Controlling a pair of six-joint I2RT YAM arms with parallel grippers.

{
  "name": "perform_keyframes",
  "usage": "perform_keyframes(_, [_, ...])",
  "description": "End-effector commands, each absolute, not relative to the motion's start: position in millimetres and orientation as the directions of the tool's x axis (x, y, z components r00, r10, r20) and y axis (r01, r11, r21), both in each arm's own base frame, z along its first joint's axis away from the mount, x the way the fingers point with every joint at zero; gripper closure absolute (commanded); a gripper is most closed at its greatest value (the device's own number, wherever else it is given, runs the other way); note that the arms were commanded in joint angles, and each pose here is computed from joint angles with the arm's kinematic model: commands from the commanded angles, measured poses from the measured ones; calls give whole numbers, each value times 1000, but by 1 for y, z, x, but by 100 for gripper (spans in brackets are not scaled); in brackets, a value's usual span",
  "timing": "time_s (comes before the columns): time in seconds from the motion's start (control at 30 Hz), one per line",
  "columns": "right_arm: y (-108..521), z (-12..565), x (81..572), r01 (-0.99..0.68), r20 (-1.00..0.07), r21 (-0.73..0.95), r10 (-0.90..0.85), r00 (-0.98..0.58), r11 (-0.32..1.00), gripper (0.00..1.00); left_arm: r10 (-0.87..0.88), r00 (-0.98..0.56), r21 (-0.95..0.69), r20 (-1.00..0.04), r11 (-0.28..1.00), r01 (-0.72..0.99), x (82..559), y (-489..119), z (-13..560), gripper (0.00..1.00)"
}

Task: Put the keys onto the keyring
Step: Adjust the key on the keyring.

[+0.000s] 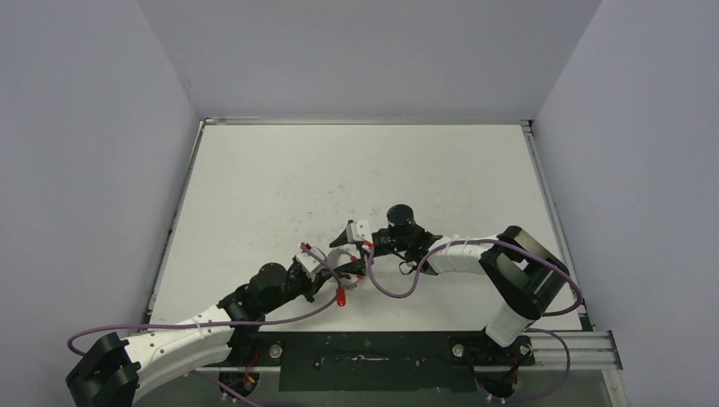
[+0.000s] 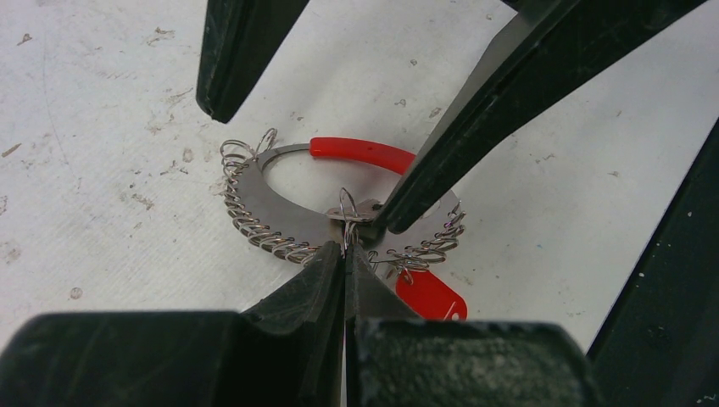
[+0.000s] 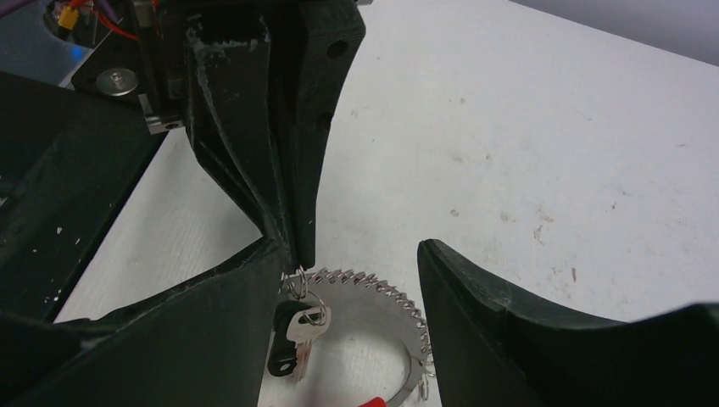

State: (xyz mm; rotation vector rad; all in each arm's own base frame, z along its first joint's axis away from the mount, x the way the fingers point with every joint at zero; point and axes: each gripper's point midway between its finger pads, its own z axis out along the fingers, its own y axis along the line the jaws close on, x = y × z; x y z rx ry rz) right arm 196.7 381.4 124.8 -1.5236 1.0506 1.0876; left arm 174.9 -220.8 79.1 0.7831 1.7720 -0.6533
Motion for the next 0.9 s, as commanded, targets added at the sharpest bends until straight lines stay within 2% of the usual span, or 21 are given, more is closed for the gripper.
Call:
perform_keyframes(0.0, [385, 127, 185, -932, -957, -248, -84, 278, -265, 40, 155, -187, -50, -970, 623, 780, 179, -227, 97, 100])
perform_keyframes(0.27, [378, 93, 175, -899, -915, -237, -228, 334, -367, 46, 156, -184, -48, -970, 623, 781, 179, -228, 98, 100])
perform_keyframes(0.87, [390, 90, 181, -913, -926, -216, -224, 304, -346, 71, 156, -184, -48, -970, 622, 782, 178, -227, 98, 100])
